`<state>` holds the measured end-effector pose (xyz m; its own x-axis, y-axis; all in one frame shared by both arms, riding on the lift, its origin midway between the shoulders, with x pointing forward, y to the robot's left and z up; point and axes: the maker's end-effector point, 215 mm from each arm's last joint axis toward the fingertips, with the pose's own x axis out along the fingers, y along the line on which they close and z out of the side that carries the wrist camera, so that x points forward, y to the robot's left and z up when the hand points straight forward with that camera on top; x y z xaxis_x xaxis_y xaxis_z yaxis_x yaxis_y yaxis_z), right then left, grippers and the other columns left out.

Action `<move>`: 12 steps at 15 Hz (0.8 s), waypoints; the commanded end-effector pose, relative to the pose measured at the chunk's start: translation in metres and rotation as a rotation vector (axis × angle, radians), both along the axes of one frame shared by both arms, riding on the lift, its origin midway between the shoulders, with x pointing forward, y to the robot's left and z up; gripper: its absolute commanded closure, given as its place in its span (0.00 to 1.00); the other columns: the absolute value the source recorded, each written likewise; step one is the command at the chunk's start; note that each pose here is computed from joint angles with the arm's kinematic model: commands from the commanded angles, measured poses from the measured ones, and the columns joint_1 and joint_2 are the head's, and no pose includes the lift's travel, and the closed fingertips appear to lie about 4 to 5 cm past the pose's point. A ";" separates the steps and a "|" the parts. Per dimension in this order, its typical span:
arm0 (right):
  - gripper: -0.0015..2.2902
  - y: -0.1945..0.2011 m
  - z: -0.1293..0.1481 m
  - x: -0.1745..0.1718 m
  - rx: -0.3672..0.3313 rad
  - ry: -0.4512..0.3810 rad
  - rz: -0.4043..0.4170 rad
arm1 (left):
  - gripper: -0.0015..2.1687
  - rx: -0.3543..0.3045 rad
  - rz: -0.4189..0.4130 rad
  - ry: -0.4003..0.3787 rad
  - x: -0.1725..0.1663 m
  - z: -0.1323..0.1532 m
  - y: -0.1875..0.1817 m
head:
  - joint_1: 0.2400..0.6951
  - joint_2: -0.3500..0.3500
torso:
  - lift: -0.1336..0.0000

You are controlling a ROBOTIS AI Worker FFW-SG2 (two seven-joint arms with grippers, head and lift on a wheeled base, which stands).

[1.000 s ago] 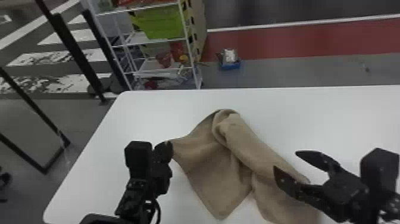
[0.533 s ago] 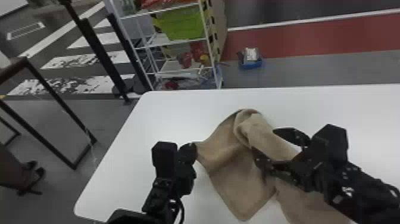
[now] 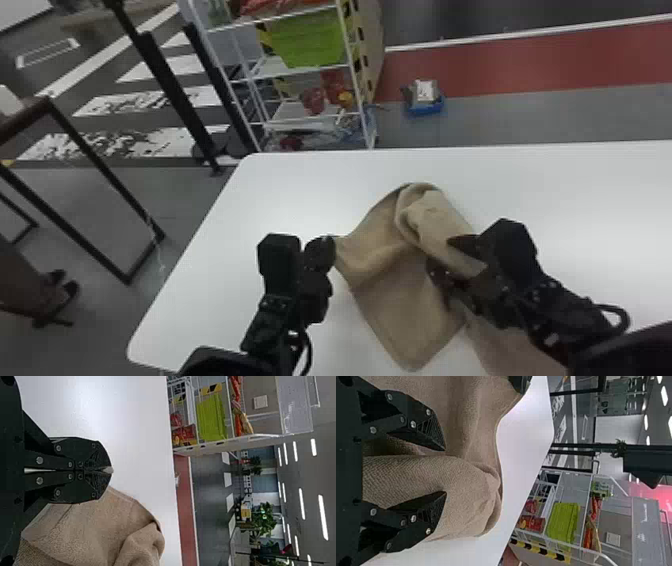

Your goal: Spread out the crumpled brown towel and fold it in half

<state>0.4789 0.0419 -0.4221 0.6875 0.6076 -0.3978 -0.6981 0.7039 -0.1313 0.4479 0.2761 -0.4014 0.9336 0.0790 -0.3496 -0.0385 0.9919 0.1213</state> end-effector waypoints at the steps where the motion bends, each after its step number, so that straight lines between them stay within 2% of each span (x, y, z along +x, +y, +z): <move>1: 0.78 -0.021 0.004 0.011 -0.011 -0.019 -0.078 | 0.66 0.001 -0.001 0.004 -0.001 -0.002 -0.001 | 1.00 1.00 | 0.07; 3: 0.85 -0.051 0.000 0.022 -0.015 -0.016 -0.148 | 0.66 0.000 -0.002 0.004 0.000 -0.002 -0.001 | 1.00 0.99 | 0.07; 6: 0.85 -0.093 0.007 0.035 0.011 -0.040 -0.235 | 0.66 -0.001 -0.004 0.001 0.001 -0.001 -0.002 | 1.00 0.93 | 0.07; 10: 0.84 -0.168 0.008 0.053 0.041 -0.040 -0.375 | 0.66 0.000 -0.005 -0.001 0.001 -0.001 -0.003 | 1.00 0.82 | 0.07; 11: 0.79 -0.187 0.008 0.057 0.046 -0.048 -0.407 | 0.66 0.000 -0.005 -0.001 0.001 -0.001 -0.003 | 1.00 0.79 | 0.07; 12: 0.66 -0.210 0.011 0.062 0.043 -0.069 -0.450 | 0.66 0.000 -0.006 0.001 0.001 -0.002 -0.004 | 1.00 0.77 | 0.07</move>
<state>0.5353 -0.1411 -0.4134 0.8918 0.3013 -0.3376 -0.3600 0.9244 -0.1260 0.4491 0.2729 -0.4022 0.9340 0.0743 -0.3495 -0.0334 0.9920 0.1218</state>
